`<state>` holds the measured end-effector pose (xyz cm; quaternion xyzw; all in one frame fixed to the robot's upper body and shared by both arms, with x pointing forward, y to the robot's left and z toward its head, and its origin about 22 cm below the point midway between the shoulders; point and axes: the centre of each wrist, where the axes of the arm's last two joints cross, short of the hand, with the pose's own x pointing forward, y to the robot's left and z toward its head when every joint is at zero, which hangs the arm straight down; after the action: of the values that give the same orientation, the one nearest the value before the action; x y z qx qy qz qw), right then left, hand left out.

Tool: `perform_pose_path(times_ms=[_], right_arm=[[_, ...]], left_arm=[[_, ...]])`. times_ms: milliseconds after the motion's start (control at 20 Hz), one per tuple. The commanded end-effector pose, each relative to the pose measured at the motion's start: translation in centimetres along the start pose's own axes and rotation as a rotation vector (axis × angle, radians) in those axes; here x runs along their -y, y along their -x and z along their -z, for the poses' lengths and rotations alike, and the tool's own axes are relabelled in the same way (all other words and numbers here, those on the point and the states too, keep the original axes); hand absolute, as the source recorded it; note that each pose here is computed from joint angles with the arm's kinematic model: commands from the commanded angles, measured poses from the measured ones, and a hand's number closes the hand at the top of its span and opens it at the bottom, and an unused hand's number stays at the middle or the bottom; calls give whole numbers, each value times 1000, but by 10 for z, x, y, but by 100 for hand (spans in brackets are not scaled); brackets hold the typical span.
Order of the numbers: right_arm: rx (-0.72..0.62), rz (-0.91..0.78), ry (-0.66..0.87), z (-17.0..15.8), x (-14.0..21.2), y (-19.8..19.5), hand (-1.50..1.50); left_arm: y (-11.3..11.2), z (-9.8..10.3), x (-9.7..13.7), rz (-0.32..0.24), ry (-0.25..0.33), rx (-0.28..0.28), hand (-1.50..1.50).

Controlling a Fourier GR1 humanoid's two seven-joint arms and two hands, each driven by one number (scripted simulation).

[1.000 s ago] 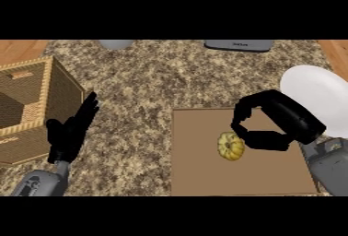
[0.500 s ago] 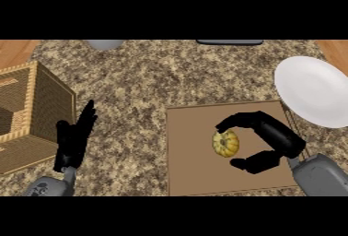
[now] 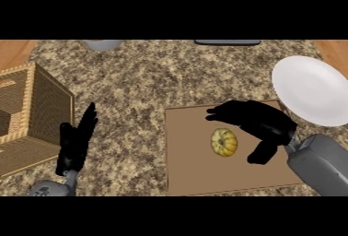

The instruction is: Pick the squash from the tray and place it in the plate

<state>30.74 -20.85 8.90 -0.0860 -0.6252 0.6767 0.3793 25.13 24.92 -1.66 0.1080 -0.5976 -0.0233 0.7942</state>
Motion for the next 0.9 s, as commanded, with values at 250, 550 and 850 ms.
perform_pose_path(times_ms=[250, 550, 850], right_arm=[[-164, -261, -317, 28, 16, -51, -150], [-254, -260, -458, 52, 14, -62, -150], [-307, -284, -486, 79, -9, -49, -150]], left_arm=[[-6, -4, -7, 7, -22, 6, 0], [-6, -2, 1, -4, -21, 1, 0], [-2, -1, 3, -8, -14, -6, 0]])
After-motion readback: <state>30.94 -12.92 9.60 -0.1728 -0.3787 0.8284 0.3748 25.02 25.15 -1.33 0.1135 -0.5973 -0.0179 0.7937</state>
